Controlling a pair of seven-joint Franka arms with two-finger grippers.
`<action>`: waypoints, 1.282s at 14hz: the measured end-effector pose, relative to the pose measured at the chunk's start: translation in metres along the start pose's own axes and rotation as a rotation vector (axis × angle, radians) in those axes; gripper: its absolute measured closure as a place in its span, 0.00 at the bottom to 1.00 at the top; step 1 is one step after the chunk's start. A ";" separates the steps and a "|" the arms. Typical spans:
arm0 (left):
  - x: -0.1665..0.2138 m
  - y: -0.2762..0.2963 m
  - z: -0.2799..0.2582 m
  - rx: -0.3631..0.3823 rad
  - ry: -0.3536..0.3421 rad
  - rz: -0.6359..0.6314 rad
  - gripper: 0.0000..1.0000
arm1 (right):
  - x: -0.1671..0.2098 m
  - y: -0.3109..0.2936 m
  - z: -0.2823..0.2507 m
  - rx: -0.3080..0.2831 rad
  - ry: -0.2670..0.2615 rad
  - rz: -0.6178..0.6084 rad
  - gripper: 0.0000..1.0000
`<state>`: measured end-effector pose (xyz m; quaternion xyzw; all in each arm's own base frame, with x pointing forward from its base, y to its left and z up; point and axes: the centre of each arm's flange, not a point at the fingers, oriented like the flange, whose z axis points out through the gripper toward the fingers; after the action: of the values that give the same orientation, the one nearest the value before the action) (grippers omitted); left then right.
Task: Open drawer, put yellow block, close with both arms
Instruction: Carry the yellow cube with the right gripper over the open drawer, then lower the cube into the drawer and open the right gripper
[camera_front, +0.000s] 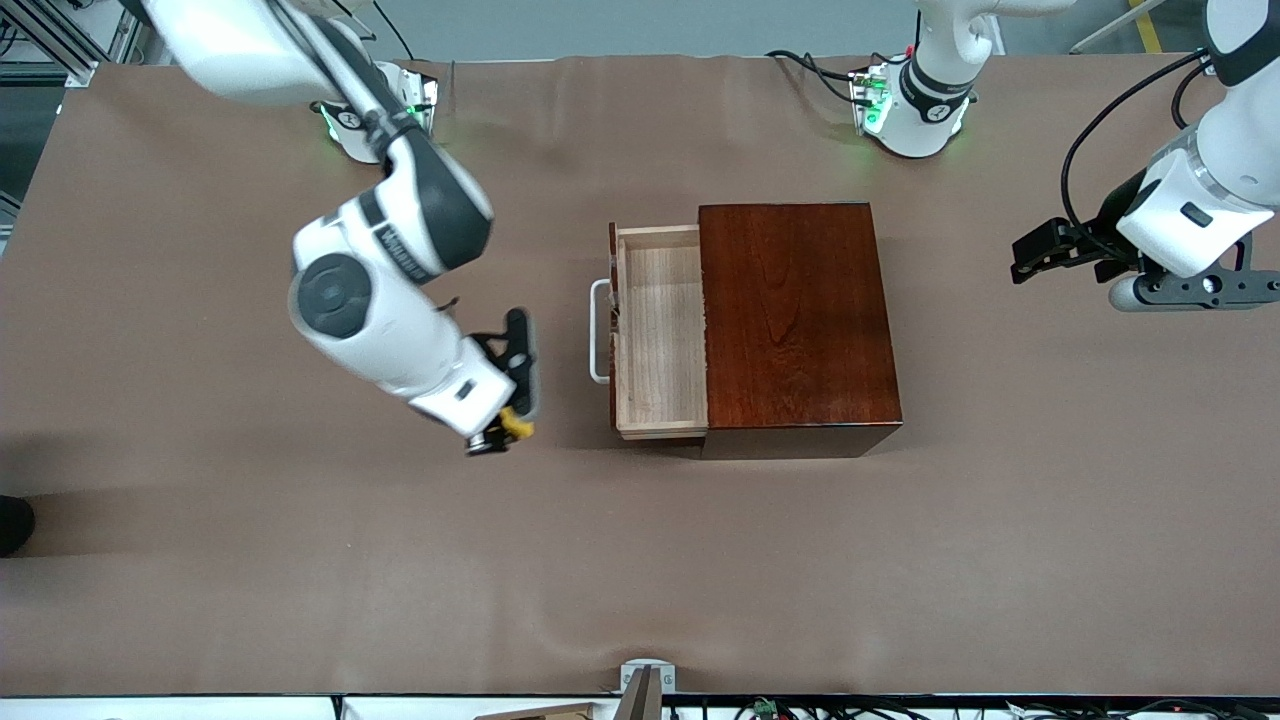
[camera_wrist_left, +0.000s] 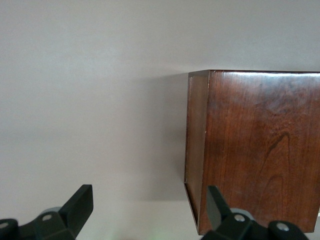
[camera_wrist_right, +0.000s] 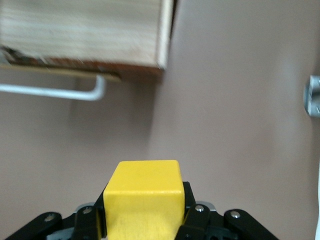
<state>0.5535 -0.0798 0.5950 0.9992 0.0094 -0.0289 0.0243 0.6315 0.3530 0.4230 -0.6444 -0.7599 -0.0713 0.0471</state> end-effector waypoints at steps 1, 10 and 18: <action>0.000 0.001 0.000 0.000 0.002 0.002 0.00 | 0.019 -0.007 -0.001 0.009 -0.011 -0.018 0.44; 0.001 0.000 -0.002 0.021 0.017 0.004 0.00 | 0.136 -0.049 0.027 0.016 -0.076 -0.069 0.44; 0.002 -0.001 -0.009 0.019 0.037 0.002 0.00 | 0.175 -0.075 0.066 0.014 -0.152 -0.050 0.44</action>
<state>0.5562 -0.0778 0.6037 0.9998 0.0088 -0.0103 0.0148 0.5295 0.5228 0.3826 -0.6284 -0.7776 -0.0181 -0.0079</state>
